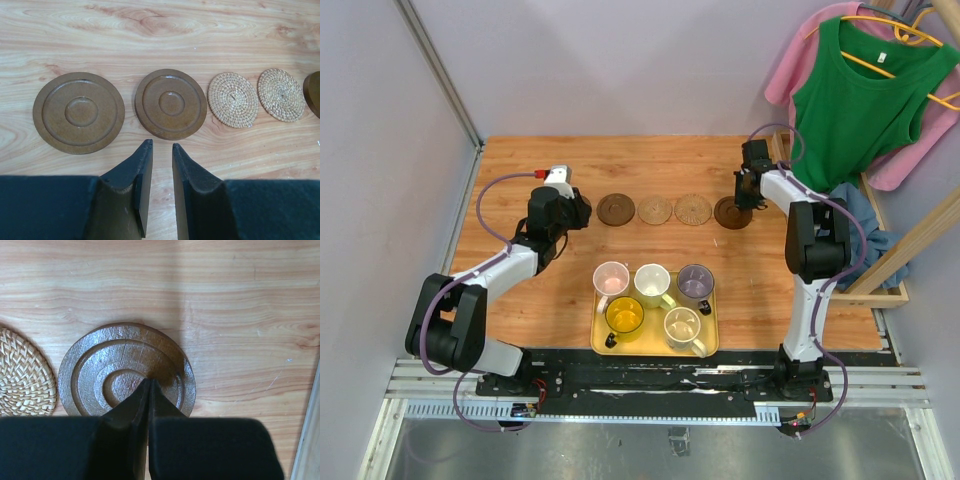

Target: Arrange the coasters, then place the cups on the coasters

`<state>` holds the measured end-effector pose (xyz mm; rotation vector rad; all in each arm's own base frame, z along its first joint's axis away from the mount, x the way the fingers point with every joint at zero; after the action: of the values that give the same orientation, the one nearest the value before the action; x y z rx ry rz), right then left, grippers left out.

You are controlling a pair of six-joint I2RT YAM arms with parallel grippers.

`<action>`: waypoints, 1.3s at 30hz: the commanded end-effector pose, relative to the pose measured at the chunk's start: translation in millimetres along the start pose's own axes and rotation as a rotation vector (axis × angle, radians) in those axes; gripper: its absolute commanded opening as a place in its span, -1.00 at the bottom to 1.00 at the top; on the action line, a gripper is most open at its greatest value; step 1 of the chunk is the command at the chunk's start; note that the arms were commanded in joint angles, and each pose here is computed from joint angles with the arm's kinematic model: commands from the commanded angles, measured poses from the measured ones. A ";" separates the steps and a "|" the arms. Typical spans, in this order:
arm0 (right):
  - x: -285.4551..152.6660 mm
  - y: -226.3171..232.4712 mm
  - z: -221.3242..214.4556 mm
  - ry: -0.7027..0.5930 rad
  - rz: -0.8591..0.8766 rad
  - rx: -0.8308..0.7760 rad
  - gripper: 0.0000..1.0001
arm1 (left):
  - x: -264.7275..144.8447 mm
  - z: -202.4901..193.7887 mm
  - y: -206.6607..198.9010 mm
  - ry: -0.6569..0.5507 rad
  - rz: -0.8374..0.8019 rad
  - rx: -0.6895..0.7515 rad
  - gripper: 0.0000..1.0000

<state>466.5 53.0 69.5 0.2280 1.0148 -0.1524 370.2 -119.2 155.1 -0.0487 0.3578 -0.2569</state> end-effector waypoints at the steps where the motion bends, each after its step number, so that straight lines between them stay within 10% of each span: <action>1: 2.0 -2.6 11.0 -0.021 -0.008 0.017 -0.99 | 2.8 4.4 0.1 -0.022 -0.010 -0.005 -0.47; 15: -32.6 9.2 24.4 -0.083 0.078 0.019 -0.99 | -1.9 13.3 -0.9 -0.049 -0.017 -0.002 -0.47; 20: -65.5 9.8 30.7 -0.147 0.106 0.025 -0.65 | -10.6 26.9 -3.2 -0.086 -0.025 -0.004 -0.45; 28: -113.8 4.5 22.0 -0.205 0.141 0.045 0.03 | -26.7 32.4 -6.9 -0.103 -0.043 -0.025 0.34; 39: -164.7 2.7 -31.5 -0.190 0.137 -0.007 0.19 | -53.3 25.4 -13.8 -0.099 -0.080 -0.046 0.87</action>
<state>388.1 58.5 189.2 0.3157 0.7892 -0.0501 337.8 -117.8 199.7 -0.1080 0.2501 -0.3054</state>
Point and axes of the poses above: each gripper's point midway between its finger pads, its own x axis out along the fingers, its own y axis along the line the jaws close on, z = x × y, the point moved 4 cm from there along -x, back along the fingers, and after that the axes turned 11 degrees about x, right-handed, at the moved point
